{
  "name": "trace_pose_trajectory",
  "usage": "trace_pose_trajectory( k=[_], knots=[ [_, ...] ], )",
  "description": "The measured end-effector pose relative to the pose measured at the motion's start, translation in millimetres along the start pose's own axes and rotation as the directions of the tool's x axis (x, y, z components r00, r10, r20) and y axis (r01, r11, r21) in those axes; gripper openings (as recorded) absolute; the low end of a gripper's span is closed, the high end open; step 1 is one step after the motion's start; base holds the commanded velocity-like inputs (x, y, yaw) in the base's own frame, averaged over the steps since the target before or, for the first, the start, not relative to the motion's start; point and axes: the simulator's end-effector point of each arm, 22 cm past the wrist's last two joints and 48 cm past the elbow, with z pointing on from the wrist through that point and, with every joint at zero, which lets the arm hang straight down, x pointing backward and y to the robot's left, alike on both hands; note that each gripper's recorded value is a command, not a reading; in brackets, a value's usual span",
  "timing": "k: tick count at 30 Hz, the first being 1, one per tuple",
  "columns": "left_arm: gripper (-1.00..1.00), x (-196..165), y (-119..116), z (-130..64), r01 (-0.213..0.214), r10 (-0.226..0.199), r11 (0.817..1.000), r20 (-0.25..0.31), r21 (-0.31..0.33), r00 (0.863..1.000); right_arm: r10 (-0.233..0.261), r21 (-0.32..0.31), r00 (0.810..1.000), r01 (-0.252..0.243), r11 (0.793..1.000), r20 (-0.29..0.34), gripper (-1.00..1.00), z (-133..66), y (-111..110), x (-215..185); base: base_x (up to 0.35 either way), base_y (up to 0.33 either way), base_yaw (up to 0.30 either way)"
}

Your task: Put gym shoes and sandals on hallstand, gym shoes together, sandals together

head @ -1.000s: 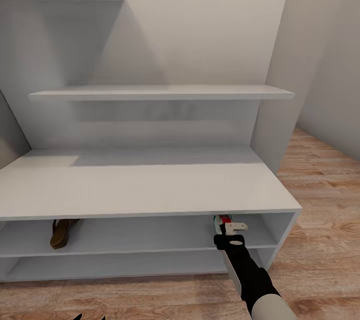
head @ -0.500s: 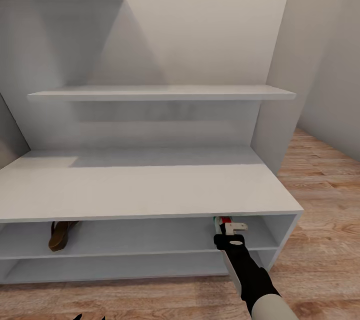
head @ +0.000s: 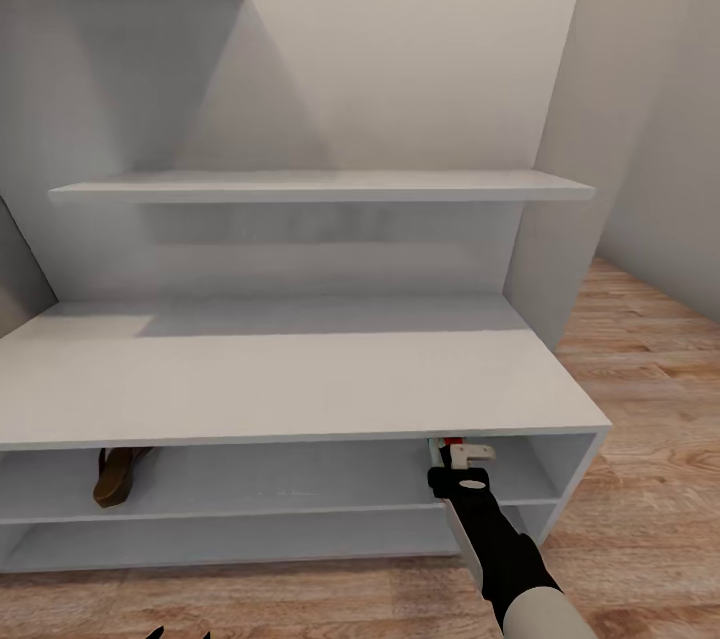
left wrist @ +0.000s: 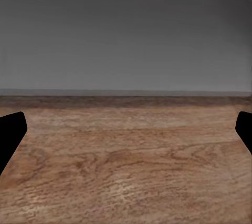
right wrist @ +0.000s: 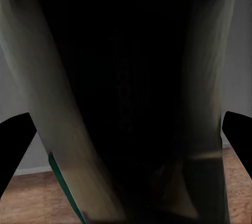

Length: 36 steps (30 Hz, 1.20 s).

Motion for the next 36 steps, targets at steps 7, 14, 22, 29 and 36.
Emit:
trace_pose_trajectory(
  k=[7,14,22,29,36],
  knots=[
    [1.0,0.0,0.1,0.0,0.0,0.0,1.0,0.0,-0.001,1.0,0.0,0.0,1.0,0.0,1.0,-0.001,-1.0,0.1,0.0,0.3,0.001,0.0,0.0],
    [1.0,-0.3,0.3,0.0,0.002,-0.002,1.0,0.001,-0.002,1.0,0.0,0.0,1.0,0.0,1.0,-0.001,-1.0,0.0,0.0,0.3,0.08,0.0,0.0],
    [1.0,-0.3,0.4,0.0,0.002,-0.002,1.0,0.002,-0.002,1.0,-0.001,0.0,1.0,0.001,1.0,-0.001,-1.0,0.1,0.0,0.6,0.009,0.0,0.0],
    [1.0,-0.6,0.5,0.0,0.003,-0.003,1.0,0.002,-0.002,1.0,0.0,0.0,1.0,0.0,1.0,0.0,-1.0,-0.1,0.0,0.2,0.077,0.0,0.0],
    [1.0,-0.9,0.6,0.0,0.003,-0.003,1.0,0.004,-0.003,1.0,-0.001,0.0,1.0,0.001,1.0,-0.002,-1.0,0.0,0.1,0.5,0.092,0.0,0.0]
  ],
)
